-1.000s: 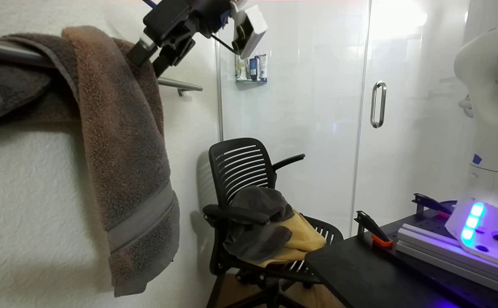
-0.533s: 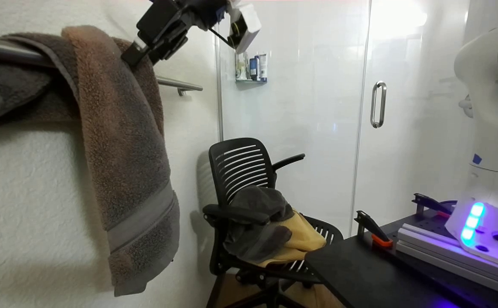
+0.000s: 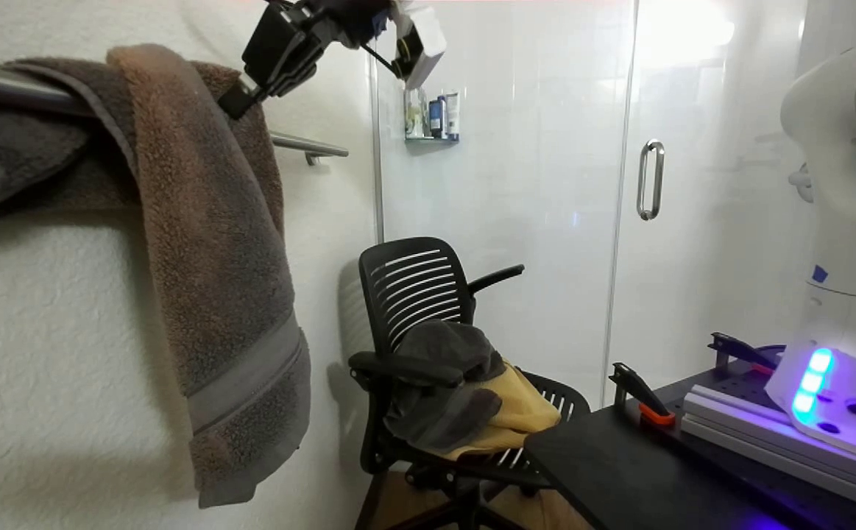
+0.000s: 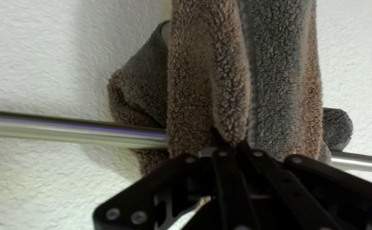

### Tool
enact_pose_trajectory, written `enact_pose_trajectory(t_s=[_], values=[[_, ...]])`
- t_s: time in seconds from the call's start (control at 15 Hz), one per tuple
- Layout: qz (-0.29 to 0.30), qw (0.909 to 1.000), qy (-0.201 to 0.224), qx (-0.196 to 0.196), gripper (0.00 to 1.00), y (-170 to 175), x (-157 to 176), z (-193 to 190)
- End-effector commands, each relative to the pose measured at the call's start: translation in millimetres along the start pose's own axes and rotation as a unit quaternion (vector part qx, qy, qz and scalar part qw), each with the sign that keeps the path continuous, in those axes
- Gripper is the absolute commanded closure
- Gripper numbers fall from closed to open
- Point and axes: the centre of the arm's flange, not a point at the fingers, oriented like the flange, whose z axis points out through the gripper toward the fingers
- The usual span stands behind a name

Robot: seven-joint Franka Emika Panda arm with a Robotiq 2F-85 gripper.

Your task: Take the gray towel from the towel rack and place it on the black chair

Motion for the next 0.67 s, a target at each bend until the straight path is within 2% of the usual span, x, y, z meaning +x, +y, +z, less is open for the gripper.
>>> enact_pose_trajectory(t_s=[0.0,0.27,0.4,0.6], values=[[-0.006,0.9987,0.001,-0.051,1.00,15.2,-6.7,-25.5],[0.004,0.9856,0.031,-0.166,0.99,38.0,-19.8,-81.4],[0.016,0.9744,0.043,-0.220,0.99,43.7,-31.3,-116.2],[0.030,0.9528,0.053,-0.297,0.99,42.7,-49.6,-162.0]])
